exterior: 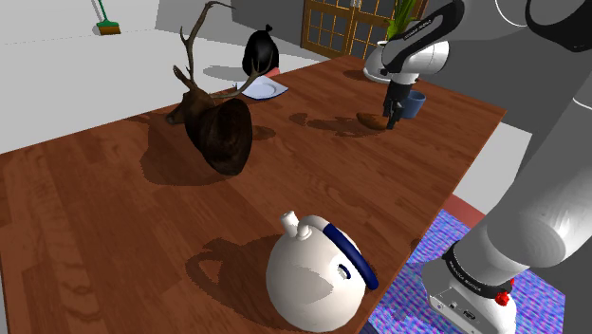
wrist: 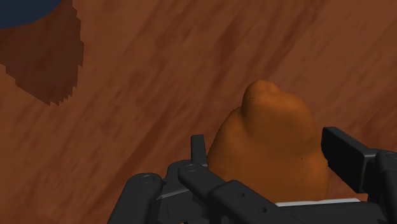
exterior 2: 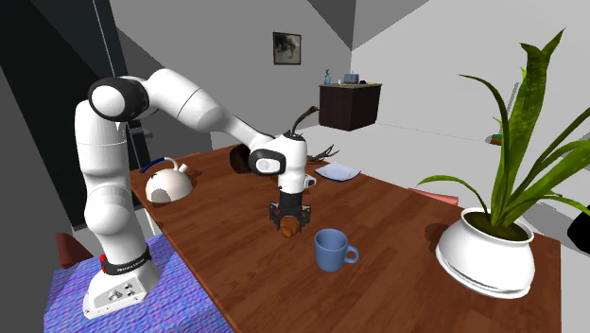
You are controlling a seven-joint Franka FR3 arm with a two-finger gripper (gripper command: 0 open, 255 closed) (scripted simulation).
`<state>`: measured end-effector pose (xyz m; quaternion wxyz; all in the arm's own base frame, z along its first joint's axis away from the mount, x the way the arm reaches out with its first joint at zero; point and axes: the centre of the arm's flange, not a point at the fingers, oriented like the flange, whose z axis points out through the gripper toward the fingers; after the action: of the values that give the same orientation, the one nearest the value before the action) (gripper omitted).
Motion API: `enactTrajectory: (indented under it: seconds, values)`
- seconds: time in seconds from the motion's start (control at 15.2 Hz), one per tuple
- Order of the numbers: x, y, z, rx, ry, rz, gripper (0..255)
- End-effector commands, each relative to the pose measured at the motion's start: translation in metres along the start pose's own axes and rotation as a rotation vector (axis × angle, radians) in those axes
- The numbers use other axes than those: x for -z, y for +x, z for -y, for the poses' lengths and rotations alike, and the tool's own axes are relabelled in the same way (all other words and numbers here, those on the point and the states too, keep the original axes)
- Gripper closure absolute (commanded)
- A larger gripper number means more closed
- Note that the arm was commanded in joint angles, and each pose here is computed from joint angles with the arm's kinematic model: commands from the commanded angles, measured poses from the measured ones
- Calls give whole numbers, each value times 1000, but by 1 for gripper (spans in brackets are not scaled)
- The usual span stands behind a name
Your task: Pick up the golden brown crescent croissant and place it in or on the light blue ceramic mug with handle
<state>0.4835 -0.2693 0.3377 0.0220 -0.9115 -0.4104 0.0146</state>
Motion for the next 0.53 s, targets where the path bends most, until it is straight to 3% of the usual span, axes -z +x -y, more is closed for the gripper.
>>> enactTrajectory:
  seconds: [0.0,0.46]
  values:
    - [0,1,0,1,1,0,255]
    - [15,1,1,1,1,0,255]
